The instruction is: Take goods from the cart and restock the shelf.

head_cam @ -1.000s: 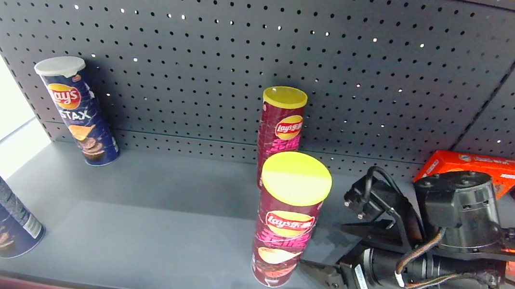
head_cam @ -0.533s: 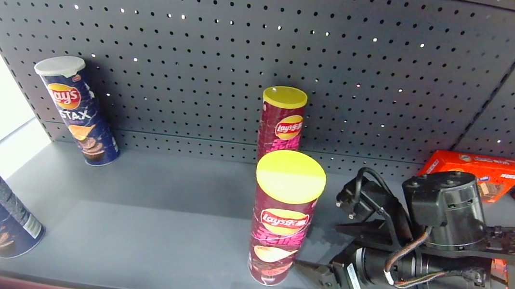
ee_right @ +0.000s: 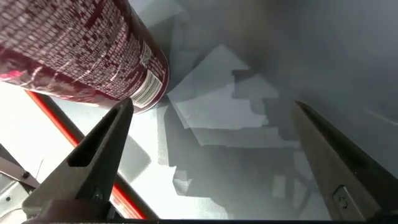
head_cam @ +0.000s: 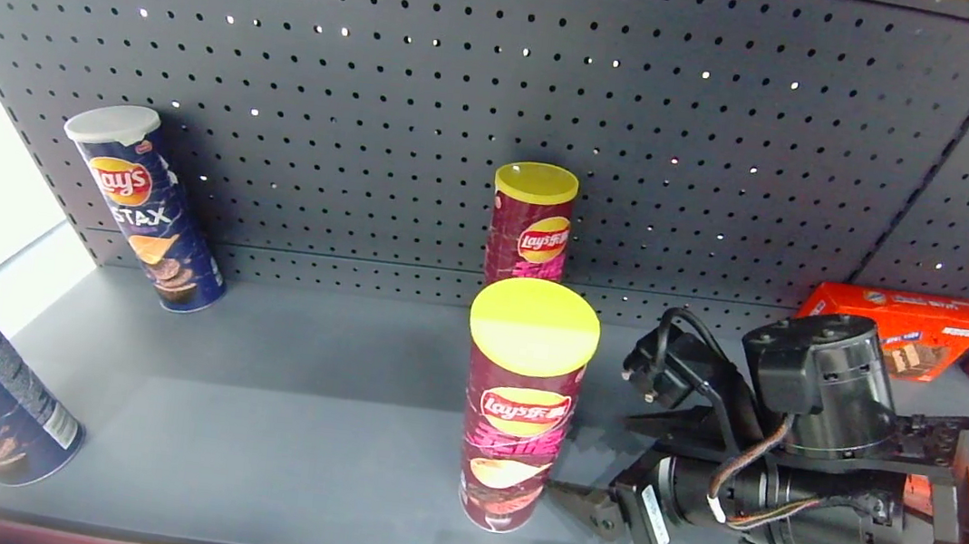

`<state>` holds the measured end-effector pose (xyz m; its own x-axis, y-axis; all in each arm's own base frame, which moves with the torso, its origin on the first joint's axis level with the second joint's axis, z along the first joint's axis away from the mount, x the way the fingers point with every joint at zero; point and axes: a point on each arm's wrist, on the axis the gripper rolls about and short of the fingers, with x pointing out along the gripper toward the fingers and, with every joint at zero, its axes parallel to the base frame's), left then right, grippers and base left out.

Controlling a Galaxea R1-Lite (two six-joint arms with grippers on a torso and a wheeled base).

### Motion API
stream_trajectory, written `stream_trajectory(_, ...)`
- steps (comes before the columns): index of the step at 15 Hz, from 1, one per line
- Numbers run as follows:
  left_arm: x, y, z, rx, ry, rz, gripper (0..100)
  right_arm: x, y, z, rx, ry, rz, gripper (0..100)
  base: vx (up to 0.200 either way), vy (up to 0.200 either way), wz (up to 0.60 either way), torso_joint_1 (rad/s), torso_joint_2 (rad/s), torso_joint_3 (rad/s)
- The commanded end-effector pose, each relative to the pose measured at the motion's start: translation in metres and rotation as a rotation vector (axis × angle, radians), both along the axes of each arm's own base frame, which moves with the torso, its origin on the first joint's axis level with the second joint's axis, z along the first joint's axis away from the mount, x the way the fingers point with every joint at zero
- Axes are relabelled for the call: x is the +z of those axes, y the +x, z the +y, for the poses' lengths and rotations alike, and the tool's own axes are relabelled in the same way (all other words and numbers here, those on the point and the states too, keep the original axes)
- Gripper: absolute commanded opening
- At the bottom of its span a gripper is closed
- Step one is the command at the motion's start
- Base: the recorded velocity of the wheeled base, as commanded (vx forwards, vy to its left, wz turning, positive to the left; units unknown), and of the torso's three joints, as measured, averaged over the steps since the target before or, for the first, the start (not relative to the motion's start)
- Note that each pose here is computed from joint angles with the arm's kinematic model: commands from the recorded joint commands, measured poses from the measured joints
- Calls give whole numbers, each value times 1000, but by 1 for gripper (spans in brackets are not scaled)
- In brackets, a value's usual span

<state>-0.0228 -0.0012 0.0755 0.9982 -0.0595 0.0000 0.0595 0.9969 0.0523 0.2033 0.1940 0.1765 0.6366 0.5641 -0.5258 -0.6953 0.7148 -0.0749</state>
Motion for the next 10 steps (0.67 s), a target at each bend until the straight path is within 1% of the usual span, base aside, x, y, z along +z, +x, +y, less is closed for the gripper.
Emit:
stream_trajectory(1,0,0,0,0,0,2,100,1,-2,-1,-2,2,-5,100,0,0,0,0,0,0)
stream_trajectory(3,0,0,0,0,0,2,100,4,-3,-6,-12,10,-12,100,0,0,0,0,0,0)
stream_trajectory(5,0,0,0,0,0,2,100,30,-7,-33,-79,73,-85,100,0,0,0,0,0,0)
stream_trajectory(7,0,0,0,0,0,2,100,58,-15,-66,-170,145,-178,100,0,0,0,0,0,0)
stream_trajectory(8,0,0,0,0,0,2,100,67,-20,-78,-200,168,-212,100,0,0,0,0,0,0)
stream_trajectory(9,0,0,0,0,0,2,100,82,-32,-103,-273,204,-280,100,0,0,0,0,0,0)
stream_trajectory(10,0,0,0,0,0,2,100,86,-41,-116,-310,216,-312,100,0,0,0,0,0,0)
